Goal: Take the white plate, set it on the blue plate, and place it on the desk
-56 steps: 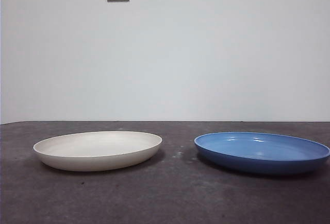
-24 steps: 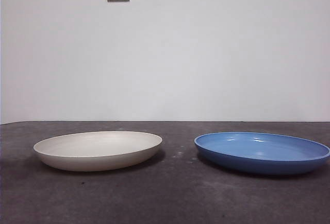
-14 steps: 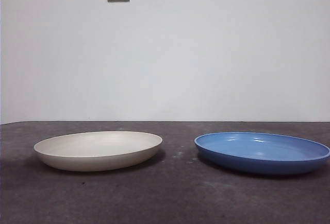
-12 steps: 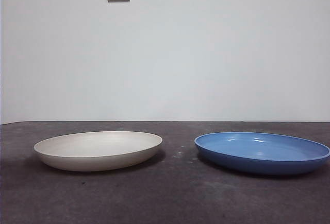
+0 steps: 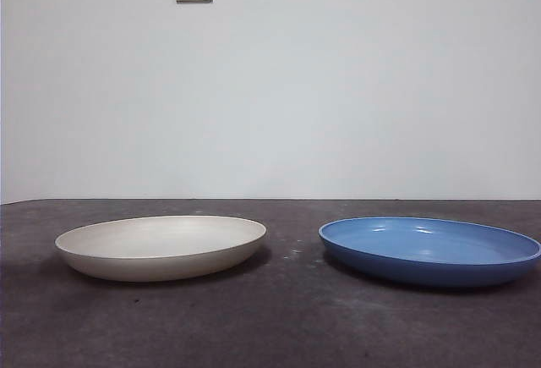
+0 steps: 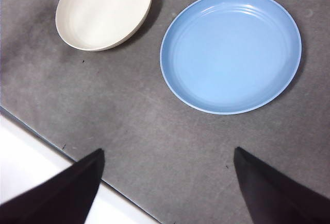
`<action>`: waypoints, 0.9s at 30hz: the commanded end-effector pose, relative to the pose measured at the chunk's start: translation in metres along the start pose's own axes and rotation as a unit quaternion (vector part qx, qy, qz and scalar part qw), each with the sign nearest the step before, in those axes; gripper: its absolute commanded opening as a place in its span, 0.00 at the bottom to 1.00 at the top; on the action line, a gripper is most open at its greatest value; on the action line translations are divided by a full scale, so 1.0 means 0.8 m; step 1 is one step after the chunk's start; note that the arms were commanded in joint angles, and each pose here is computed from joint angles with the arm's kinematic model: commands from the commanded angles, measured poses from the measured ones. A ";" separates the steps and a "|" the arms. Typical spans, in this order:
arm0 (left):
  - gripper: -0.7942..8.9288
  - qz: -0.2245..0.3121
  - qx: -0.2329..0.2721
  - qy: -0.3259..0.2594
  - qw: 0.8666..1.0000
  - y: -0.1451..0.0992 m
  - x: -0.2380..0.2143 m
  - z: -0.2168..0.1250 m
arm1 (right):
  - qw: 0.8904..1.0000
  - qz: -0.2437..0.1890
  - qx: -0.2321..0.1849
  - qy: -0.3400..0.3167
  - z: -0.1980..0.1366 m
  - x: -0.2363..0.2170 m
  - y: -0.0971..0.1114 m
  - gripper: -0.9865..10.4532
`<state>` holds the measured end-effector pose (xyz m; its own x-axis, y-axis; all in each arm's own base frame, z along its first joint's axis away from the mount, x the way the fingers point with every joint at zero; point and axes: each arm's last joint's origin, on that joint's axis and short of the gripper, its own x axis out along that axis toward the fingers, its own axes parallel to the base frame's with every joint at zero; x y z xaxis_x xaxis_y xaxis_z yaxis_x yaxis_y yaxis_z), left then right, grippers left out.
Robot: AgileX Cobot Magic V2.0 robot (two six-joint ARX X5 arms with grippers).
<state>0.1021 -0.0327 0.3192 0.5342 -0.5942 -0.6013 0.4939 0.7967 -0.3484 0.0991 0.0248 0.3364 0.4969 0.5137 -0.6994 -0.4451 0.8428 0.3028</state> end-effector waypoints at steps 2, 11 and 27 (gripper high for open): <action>0.56 -0.004 -0.009 -0.019 1.000 -0.001 0.000 0.012 | 1.000 0.001 -0.004 -0.010 0.006 -0.004 0.002 0.45; 0.56 0.047 -0.033 -0.019 0.998 0.021 0.033 0.044 | 1.000 0.001 -0.005 -0.011 0.006 -0.004 0.002 0.45; 0.56 0.130 -0.069 0.073 0.986 0.091 0.148 0.116 | 1.000 0.002 -0.007 -0.013 0.007 -0.004 0.002 0.45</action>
<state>0.2590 -0.0539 0.2880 0.5165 -0.3536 -0.7799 0.2432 0.9338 -0.2624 0.0996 0.0250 0.3368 0.5015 0.5147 -0.6954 -0.4479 0.8422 0.3003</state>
